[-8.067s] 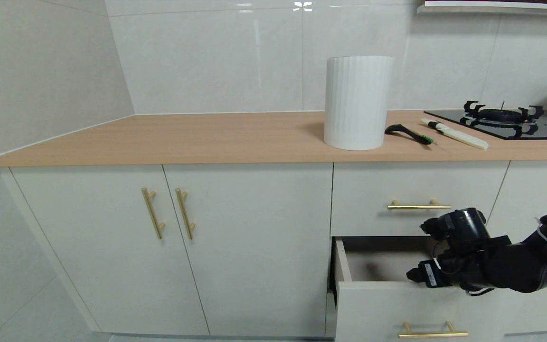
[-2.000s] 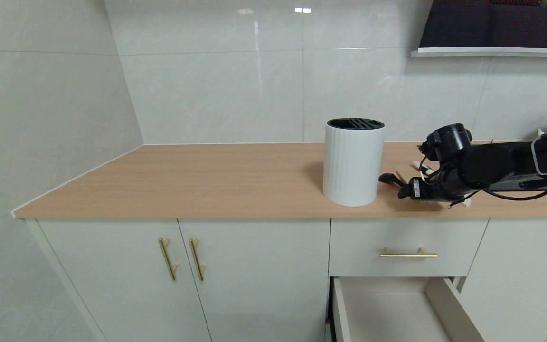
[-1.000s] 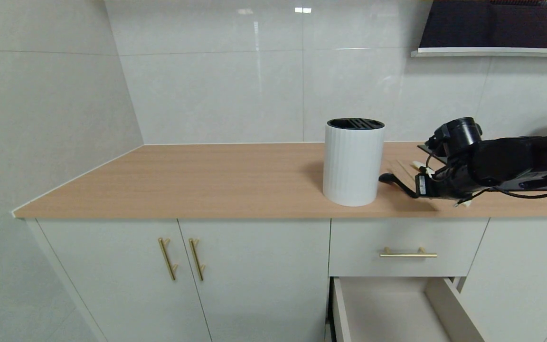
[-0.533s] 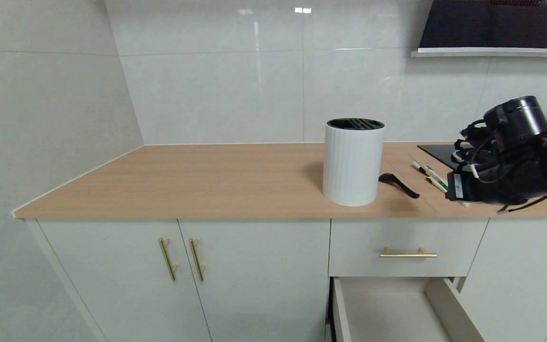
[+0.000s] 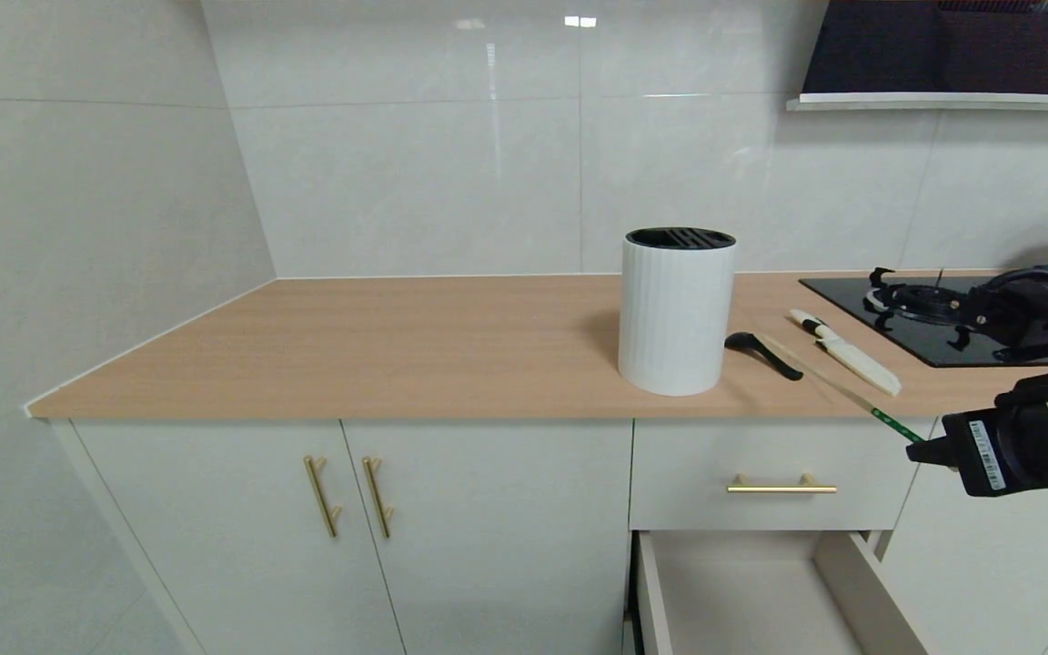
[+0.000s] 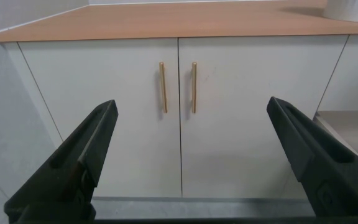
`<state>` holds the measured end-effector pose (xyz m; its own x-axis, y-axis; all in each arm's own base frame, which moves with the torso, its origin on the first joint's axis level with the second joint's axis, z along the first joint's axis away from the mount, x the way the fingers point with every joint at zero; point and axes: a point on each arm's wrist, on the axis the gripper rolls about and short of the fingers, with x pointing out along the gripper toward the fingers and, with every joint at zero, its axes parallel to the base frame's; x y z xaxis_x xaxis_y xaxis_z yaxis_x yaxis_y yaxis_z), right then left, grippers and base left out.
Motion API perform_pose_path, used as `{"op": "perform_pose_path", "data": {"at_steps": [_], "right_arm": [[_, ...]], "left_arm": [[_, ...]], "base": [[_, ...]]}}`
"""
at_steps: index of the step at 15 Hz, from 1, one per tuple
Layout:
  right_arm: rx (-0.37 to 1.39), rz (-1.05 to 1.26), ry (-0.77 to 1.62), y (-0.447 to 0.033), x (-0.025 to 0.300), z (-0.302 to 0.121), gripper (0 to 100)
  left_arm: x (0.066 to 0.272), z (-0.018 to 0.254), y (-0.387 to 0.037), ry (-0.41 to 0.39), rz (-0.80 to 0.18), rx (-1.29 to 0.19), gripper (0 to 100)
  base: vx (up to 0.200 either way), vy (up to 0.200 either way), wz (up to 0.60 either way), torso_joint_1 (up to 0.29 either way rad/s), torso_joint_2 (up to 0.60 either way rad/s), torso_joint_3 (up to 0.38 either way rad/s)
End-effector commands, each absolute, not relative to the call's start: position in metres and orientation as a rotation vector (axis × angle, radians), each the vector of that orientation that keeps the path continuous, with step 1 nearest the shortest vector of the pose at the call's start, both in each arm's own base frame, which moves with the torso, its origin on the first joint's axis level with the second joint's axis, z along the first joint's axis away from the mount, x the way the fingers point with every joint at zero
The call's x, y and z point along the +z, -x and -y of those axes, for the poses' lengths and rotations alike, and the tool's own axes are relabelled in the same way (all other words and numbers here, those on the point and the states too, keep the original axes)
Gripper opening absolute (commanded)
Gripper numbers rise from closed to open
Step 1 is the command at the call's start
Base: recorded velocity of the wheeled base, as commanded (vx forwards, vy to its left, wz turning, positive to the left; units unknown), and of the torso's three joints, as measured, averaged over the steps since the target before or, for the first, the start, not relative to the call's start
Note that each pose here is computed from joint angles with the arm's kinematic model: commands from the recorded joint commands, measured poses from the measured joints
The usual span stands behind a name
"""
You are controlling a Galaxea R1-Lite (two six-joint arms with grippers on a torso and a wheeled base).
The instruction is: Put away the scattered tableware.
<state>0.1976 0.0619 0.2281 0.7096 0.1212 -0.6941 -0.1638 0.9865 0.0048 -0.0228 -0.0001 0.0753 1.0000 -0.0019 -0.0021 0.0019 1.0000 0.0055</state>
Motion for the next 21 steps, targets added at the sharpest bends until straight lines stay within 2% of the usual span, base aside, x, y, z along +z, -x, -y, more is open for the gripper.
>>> {"op": "perform_pose_path", "data": {"at_steps": [1,9,15,21], "right_arm": [[0.176,-0.760,0.072,-0.189,0.228,-0.061,0],[0.301,-0.766,0.175,-0.166,0.219,-0.064,0],[0.381,-0.792,0.263,-0.149,0.205,-0.068,0],[0.405,-0.877,0.304,-0.157,0.187,-0.076,0]], "left_arm": [[0.075,0.000,0.023,-0.006,-0.002,-0.002,100],[0.075,0.000,0.023,-0.006,-0.002,-0.002,100],[0.075,0.000,0.023,-0.005,-0.002,-0.002,100],[0.075,0.000,0.023,-0.006,-0.002,-0.002,100]], "base": [[0.000,0.000,0.00,0.000,0.00,0.000],[0.000,0.000,0.00,-0.010,0.03,0.016],[0.000,0.000,0.00,-0.163,0.43,0.254],[0.000,0.000,0.00,-0.159,0.46,0.300]]}}
